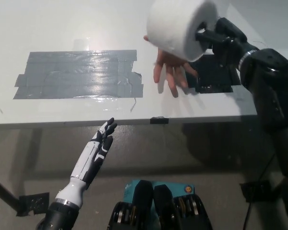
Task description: A toilet paper roll is kept on the black spot on the desk infront of the robot and the robot inserts its right thumb into the hole in the centre to grab the roll. Then it passes the roll to a person.
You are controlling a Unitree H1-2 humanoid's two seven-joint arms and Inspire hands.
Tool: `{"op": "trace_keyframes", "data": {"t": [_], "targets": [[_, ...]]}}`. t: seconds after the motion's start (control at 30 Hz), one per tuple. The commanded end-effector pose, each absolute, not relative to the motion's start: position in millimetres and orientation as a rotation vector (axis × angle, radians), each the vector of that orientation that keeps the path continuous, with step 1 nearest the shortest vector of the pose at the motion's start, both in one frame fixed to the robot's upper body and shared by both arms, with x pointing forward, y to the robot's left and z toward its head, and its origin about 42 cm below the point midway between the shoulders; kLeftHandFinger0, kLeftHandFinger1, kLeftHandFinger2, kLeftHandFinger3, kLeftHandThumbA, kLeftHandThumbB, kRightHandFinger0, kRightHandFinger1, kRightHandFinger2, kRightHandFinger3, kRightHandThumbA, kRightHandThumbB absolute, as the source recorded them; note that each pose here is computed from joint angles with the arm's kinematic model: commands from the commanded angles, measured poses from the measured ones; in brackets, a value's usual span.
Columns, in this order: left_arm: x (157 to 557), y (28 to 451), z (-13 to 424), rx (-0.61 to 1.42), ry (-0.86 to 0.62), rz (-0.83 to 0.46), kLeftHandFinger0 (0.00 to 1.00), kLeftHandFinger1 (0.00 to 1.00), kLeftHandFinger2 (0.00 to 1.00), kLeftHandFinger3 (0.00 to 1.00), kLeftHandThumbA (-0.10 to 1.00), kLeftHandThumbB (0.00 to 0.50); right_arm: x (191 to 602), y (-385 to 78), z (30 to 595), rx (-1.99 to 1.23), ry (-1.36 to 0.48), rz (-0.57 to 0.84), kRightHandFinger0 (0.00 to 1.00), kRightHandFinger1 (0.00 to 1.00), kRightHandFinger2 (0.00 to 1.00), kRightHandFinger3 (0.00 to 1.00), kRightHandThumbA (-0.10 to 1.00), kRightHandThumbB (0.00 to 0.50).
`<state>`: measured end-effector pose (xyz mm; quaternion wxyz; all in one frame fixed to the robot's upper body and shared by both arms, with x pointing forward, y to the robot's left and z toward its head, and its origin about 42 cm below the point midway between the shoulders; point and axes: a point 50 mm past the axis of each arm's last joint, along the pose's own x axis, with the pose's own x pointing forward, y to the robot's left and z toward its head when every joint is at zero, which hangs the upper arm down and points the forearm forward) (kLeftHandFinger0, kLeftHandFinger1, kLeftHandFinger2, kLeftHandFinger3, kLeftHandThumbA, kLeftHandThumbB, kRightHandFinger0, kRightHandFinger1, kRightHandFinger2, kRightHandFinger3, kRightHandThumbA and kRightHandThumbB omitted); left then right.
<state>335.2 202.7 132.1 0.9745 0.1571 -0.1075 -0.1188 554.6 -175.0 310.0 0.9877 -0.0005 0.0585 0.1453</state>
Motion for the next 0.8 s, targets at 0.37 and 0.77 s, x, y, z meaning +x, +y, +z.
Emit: {"op": "trace_keyframes", "data": {"t": [0.37,0.77], "targets": [[347.2,200.3,160.2,0.353,-0.305,-0.27,1.0,1.0,1.0,1.0,1.0,0.135,582.7,-159.3,330.7,-0.385,-0.027,0.183,0.12,0.59,0.89,0.89,-0.1,0.157],[351.8,199.2,165.3,0.358,-0.313,-0.273,1.0,1.0,1.0,1.0,1.0,0.15,575.6,-145.0,314.9,-0.503,0.078,0.402,0.99,1.0,1.0,1.0,0.44,0.4]]}}
